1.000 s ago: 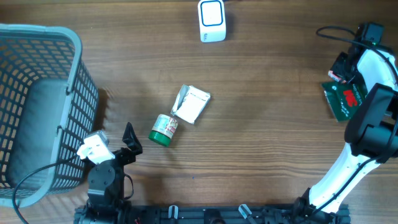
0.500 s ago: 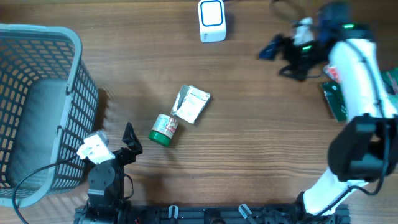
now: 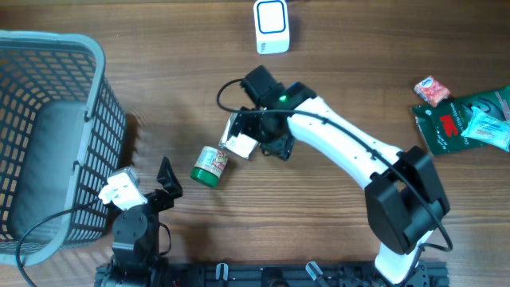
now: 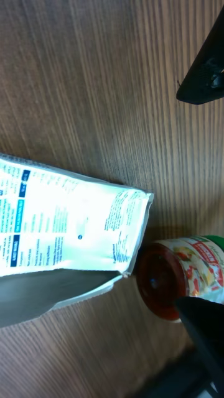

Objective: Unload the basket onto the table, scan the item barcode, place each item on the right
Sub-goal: 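Reach the right gripper to the green-capped jar and grasp it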

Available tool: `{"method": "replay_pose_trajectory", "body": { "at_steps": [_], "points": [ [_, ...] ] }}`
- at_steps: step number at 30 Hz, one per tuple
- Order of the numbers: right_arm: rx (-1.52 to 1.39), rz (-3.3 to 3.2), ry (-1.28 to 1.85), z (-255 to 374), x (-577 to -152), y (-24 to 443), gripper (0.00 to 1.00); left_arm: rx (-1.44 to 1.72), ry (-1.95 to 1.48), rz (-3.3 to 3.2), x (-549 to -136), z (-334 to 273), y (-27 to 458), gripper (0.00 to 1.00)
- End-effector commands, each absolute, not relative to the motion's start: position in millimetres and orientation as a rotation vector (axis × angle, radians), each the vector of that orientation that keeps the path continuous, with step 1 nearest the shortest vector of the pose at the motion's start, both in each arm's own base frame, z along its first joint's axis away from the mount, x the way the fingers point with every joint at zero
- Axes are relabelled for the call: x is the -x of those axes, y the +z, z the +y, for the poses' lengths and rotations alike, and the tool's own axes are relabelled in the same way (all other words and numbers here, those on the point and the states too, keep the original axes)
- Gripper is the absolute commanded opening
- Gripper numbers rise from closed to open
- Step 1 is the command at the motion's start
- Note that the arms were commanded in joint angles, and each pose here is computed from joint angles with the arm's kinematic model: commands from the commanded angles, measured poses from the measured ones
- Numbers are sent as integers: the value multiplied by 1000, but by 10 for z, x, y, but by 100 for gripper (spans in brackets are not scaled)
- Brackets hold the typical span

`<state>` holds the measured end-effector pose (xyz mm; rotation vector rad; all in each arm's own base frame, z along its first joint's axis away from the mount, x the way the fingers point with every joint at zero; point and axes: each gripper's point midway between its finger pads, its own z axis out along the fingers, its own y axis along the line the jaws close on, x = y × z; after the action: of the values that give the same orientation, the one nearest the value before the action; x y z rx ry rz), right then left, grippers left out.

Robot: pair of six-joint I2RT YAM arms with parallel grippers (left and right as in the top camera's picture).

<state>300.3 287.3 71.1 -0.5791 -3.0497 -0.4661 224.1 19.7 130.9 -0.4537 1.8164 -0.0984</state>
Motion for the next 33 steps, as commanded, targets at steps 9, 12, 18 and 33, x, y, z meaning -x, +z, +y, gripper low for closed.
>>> {"method": "replay_pose_trajectory", "body": {
  "at_steps": [9, 12, 18, 33],
  "points": [
    [482, -2997, -453, 3090, -2928, 289, 99, 461, -100, 1808, -2240, 204, 1318, 100],
    [520, -2858, -520, 3224, -2732, 349, 99, 461, -99, 1808, -2240, 204, 1318, 100],
    [505, -2734, -700, 3495, -2673, 487, 100, 461, -100, 1808, -2240, 204, 1318, 100],
    [664, -2894, -620, 3992, -2429, 257, 100, 461, -100, 1808, -2240, 204, 1318, 100]
  ]
}}
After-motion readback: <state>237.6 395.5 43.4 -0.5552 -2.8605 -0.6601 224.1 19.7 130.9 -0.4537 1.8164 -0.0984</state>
